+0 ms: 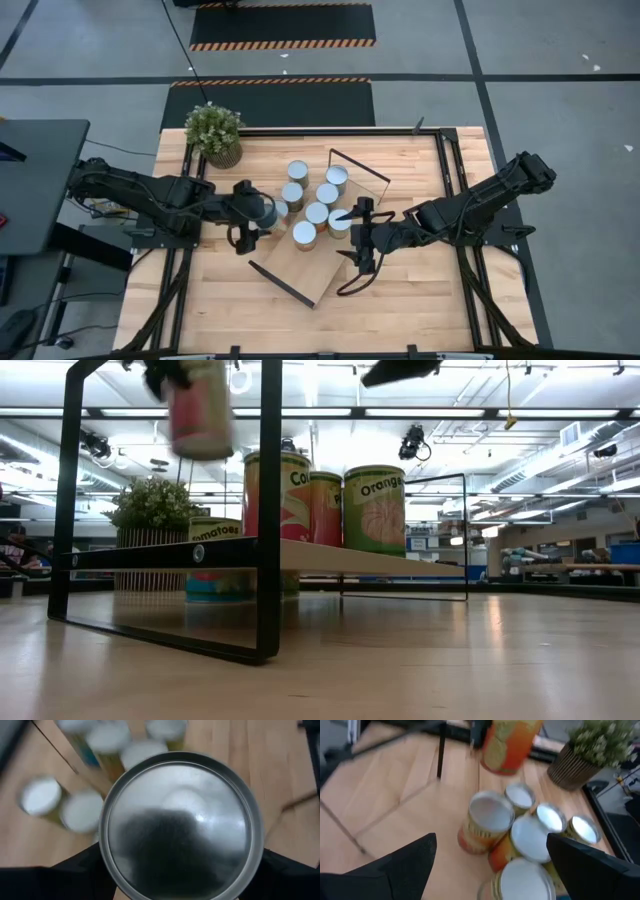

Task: Pick and place cans onto a shelf
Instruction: Put the left canned pineapple on the shelf

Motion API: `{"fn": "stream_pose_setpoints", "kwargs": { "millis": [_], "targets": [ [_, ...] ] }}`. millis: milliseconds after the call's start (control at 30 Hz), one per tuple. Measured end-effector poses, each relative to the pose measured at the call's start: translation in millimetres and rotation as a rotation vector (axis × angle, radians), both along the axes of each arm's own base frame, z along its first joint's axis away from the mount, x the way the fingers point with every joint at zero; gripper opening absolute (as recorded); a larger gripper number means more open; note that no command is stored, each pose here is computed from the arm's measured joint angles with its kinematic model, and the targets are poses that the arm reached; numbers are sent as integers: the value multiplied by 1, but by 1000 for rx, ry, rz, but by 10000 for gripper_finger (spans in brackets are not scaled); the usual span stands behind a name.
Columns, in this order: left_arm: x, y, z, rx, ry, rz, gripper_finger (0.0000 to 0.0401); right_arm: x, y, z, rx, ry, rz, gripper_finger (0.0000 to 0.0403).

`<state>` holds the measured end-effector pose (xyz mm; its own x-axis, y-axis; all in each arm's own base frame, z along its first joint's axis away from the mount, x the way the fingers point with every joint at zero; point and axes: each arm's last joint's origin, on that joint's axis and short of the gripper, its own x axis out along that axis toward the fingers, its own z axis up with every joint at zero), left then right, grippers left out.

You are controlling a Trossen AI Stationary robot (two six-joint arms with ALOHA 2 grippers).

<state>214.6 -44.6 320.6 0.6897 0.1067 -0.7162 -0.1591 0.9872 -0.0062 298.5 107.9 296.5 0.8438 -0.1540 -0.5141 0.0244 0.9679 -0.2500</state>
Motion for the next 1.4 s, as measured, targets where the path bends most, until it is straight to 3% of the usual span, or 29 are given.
{"fn": "stream_pose_setpoints", "kwargs": {
  "millis": [267, 500, 1000, 1400],
  "targets": [
    [18, -1, 18, 100, -226, 17, 304, 14, -17, 15, -45, -163, -80, 386],
    [43, -3, 11, 145, -284, 71, 305, 19, -25, 23, -95, -234, -114, 386],
    [60, 5, 23, 83, -476, 162, 305, 19, -29, 24, -177, -243, -178, 386],
    [78, 1, 19, 90, -544, 150, 305, 37, -28, 14, -337, -247, -214, 386]
  ]
}}
